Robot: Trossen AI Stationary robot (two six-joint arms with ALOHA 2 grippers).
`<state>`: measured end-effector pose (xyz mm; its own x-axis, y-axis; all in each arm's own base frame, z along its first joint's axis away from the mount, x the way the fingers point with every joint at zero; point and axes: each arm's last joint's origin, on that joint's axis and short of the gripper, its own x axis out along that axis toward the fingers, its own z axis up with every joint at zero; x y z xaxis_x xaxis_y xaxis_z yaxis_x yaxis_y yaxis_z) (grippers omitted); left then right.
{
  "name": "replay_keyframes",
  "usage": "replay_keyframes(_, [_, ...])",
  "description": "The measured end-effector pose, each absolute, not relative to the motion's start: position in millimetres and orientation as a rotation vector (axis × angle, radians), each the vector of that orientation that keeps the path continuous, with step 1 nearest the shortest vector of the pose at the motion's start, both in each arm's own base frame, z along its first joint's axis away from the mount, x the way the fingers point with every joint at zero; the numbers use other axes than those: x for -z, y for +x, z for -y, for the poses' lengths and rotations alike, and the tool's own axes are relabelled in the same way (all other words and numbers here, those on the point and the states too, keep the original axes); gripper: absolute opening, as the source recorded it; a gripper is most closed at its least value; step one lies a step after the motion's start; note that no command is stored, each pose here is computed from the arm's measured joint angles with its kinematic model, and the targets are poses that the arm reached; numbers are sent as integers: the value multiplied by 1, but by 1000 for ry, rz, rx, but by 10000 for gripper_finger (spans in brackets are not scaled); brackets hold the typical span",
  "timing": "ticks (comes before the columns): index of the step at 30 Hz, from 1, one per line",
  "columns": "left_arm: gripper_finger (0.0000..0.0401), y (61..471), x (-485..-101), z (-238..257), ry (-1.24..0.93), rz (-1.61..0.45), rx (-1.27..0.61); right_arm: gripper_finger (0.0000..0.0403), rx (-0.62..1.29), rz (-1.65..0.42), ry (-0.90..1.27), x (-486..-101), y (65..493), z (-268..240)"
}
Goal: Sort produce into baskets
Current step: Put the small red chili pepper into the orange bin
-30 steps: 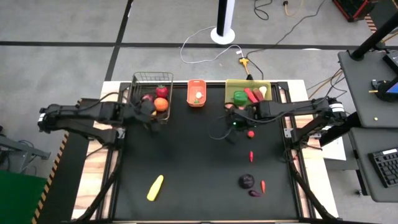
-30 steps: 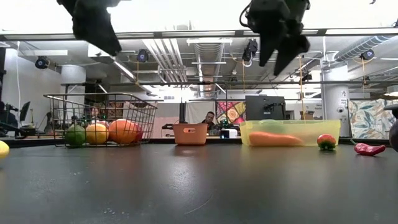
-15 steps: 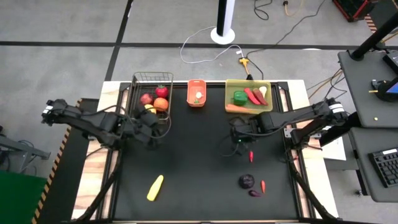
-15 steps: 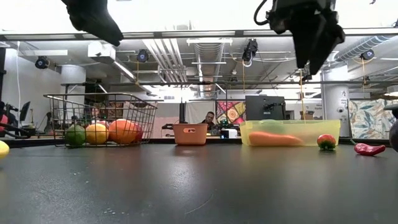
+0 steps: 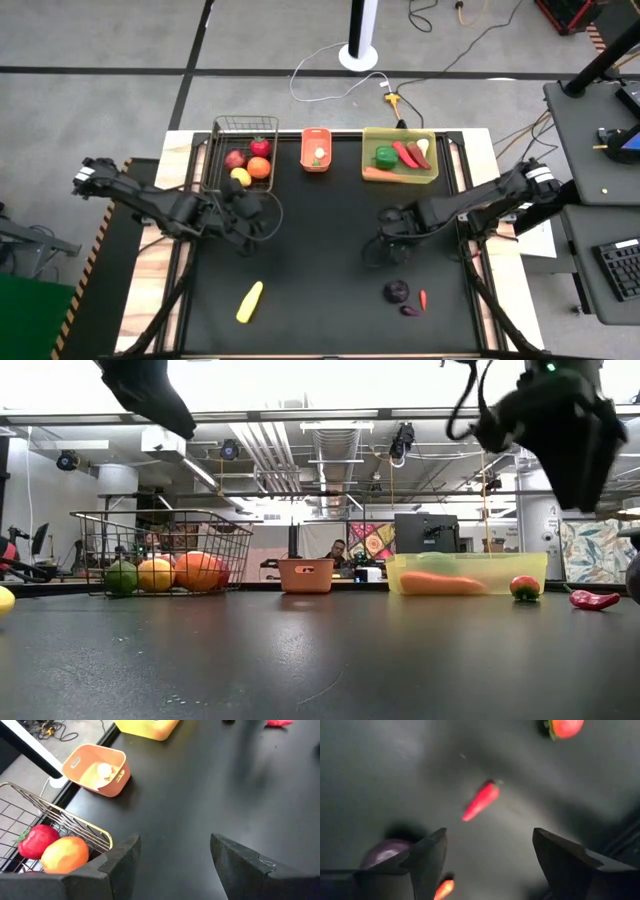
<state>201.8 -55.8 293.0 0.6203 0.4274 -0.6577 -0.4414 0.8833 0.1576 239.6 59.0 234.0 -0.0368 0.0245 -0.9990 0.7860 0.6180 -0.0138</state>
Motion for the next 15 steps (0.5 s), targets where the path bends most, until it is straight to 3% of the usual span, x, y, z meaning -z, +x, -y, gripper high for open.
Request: replay_keyframes(15, [221, 215, -278, 61, 25, -816, -515, 260, 719, -1410, 798, -169, 229, -57])
